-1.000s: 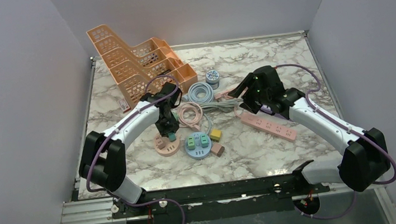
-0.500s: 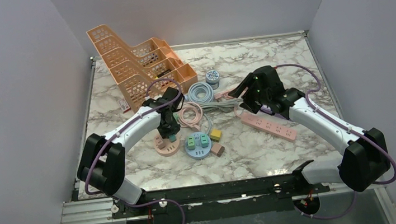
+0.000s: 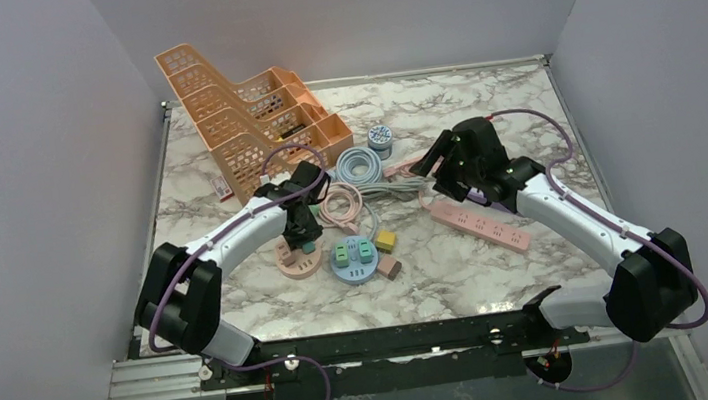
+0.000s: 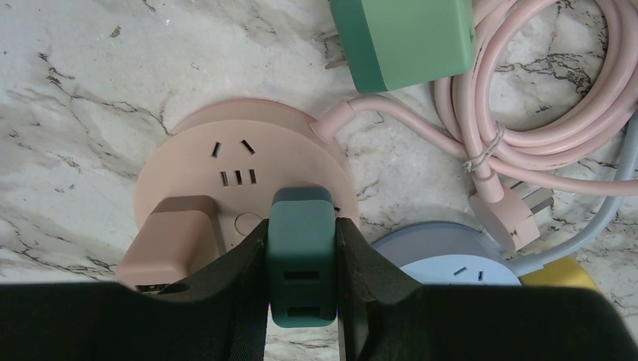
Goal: Insert the plug
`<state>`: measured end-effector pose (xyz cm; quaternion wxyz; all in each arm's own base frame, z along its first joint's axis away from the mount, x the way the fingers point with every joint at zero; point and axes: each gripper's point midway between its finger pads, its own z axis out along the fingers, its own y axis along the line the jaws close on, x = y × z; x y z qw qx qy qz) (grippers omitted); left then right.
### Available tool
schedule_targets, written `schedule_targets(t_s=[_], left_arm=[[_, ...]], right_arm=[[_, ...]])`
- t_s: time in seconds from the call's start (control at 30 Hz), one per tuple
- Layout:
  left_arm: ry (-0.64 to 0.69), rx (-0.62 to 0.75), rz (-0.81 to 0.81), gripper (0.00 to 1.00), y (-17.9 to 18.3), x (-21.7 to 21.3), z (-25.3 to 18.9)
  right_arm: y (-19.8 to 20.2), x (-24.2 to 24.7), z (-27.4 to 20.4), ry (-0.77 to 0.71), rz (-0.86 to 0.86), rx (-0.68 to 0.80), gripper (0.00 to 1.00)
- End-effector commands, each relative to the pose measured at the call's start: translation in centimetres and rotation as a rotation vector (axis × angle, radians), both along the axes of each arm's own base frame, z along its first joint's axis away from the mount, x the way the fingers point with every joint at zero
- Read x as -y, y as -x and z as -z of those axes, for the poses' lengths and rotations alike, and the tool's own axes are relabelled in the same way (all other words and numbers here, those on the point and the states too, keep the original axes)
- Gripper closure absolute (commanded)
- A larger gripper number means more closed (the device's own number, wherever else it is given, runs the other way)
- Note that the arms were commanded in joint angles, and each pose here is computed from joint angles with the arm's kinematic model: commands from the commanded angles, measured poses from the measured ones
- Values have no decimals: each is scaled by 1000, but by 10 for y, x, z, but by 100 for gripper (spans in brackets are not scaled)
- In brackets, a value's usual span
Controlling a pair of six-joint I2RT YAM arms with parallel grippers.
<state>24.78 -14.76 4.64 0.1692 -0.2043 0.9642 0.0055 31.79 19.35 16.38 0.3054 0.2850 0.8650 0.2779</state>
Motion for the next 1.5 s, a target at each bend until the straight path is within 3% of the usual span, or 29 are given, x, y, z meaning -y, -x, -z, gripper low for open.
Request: schedule_targets(t_s=[0.0, 0.17, 0.3, 0.4, 0.53, 0.87, 1.07, 1.23, 1.47], left_arm=[[22, -54, 43, 84, 13, 5, 17], [65, 29, 76, 53, -3, 15, -18], [104, 102, 119, 46, -15, 23, -48], [119, 162, 150, 42, -23, 26, -71], [139, 258, 184, 36, -32, 27, -104], [217, 588, 353, 28, -54, 41, -177], [346, 786, 440, 28, -55, 60, -214], [363, 920, 433, 28, -57, 56, -236], [363, 974, 438, 28, -57, 55, -241]], right_arm=[[-15, 14, -16, 130, -31, 106, 30], [-21, 33, -21, 285, -48, 156, 28], [-23, 39, -29, 377, -116, 223, 28], [-22, 20, -46, 416, -340, 367, 29], [-9, 2, -46, 427, -552, 431, 29], [28, -32, 19, 292, -756, 219, 30], [42, -58, 66, 410, -786, 80, 30], [53, -75, 100, 511, -729, -56, 29], [51, -84, 121, 644, -572, -151, 29]])
